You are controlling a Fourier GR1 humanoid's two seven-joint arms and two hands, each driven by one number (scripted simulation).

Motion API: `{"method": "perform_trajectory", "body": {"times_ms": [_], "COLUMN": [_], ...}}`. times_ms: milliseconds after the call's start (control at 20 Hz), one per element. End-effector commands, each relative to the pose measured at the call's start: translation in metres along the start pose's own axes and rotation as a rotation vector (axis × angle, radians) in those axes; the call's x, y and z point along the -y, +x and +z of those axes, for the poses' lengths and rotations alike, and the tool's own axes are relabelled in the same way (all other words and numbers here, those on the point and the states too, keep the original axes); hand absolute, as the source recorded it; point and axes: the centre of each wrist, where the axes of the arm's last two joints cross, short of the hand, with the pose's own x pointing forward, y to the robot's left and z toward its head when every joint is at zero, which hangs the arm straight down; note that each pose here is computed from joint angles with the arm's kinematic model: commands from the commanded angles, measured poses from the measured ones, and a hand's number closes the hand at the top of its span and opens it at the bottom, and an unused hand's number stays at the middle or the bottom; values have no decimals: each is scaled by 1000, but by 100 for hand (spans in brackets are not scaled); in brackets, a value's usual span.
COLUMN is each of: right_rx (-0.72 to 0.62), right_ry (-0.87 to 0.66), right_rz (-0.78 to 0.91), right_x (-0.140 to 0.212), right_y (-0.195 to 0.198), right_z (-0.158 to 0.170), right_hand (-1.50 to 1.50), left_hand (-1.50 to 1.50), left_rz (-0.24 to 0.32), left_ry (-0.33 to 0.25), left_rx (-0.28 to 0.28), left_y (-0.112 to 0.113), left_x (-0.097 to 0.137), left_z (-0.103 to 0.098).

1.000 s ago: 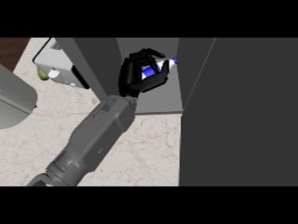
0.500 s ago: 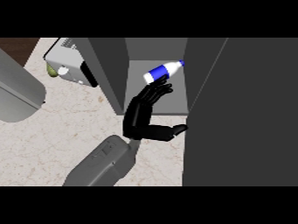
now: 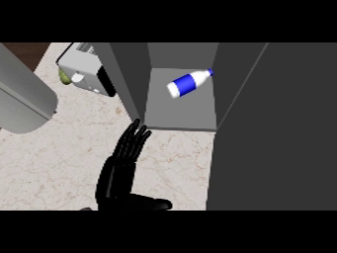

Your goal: Pick up the bottled water, place it into the cabinet and close the cabinet

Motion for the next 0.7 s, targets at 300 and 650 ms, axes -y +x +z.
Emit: {"method": "perform_trajectory", "body": {"times_ms": [300,650], "right_rx": [-1,42], "right_ry": [497,504], "right_rz": [190,152], "right_x": [5,-6], "right_y": [45,45], "right_z": [-31,-43], "right_hand": [150,150], "left_hand": [-150,-150], "left_rz": [-23,-62], "left_ry": [-29,-15], "left_rx": [34,62], "left_y": [45,79], "left_x": [-57,-95], "left_z": [66,110]}}
